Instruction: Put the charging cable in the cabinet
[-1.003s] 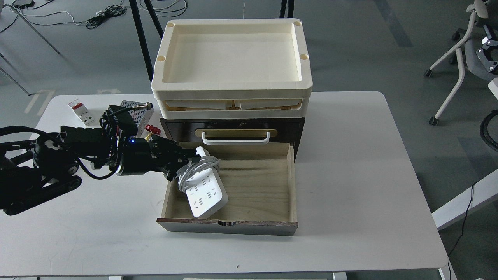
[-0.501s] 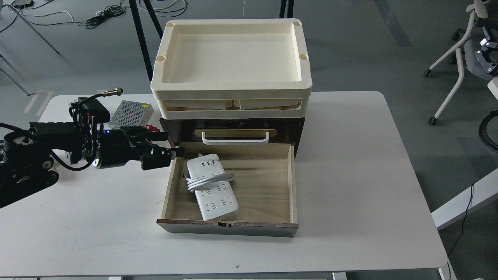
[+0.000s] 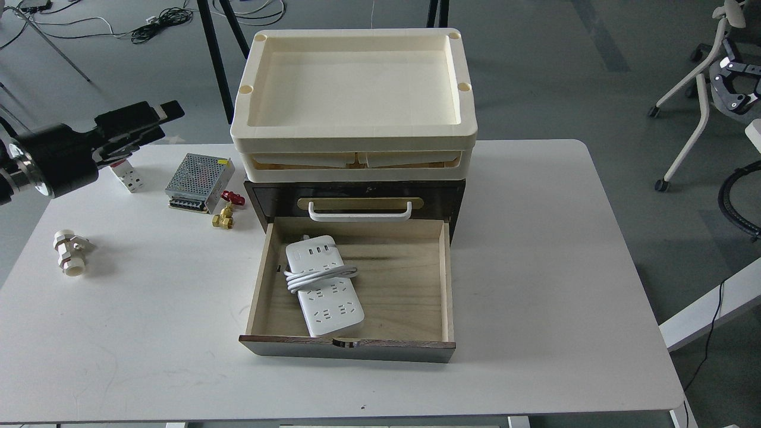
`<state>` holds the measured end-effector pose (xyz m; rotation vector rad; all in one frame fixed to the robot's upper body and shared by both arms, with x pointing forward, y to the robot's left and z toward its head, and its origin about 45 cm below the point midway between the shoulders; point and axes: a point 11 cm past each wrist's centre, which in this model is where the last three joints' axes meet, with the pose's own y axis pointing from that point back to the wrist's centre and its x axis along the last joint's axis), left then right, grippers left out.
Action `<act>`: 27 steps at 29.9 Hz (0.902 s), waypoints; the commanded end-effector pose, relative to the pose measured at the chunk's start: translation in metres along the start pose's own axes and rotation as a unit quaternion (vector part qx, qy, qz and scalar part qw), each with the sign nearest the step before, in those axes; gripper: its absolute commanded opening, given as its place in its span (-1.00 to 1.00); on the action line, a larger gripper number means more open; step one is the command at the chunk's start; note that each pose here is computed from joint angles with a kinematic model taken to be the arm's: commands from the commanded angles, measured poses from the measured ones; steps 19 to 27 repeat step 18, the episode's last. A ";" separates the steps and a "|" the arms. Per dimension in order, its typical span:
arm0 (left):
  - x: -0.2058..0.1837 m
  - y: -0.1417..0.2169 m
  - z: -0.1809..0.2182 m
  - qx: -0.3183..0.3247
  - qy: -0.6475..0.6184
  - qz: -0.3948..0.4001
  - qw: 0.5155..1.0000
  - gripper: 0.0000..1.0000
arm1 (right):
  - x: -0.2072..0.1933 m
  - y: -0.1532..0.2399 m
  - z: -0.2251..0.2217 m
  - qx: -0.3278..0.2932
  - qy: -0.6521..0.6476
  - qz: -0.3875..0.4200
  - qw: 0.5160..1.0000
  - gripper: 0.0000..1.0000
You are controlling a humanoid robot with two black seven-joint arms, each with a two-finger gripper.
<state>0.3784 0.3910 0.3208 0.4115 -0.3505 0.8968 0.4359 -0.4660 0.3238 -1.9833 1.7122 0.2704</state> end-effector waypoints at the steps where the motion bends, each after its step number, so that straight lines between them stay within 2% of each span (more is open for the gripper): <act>1: 0.027 -0.013 0.025 -0.106 0.185 0.033 0.976 0.81 | -0.021 -0.011 0.006 0.008 -0.020 -0.026 0.999 0.99; 6: 0.084 -0.028 -0.007 -0.186 0.330 0.200 0.904 0.82 | -0.041 -0.024 0.012 0.050 -0.062 -0.042 0.996 0.99; 9: 0.099 -0.025 -0.030 -0.199 0.363 0.266 0.871 0.82 | -0.056 -0.031 0.026 0.054 -0.085 -0.052 0.994 0.99; 13: 0.100 -0.026 -0.037 -0.196 0.366 0.279 0.866 0.82 | -0.072 -0.041 0.031 0.067 -0.105 -0.063 0.990 0.99; 18: 0.102 -0.024 -0.037 -0.197 0.365 0.281 0.866 0.82 | -0.064 -0.042 -0.001 0.127 -0.127 -0.053 0.982 0.99; 27: 0.102 -0.024 -0.037 -0.197 0.365 0.281 0.866 0.82 | -0.064 -0.042 -0.001 0.127 -0.127 -0.053 0.982 0.99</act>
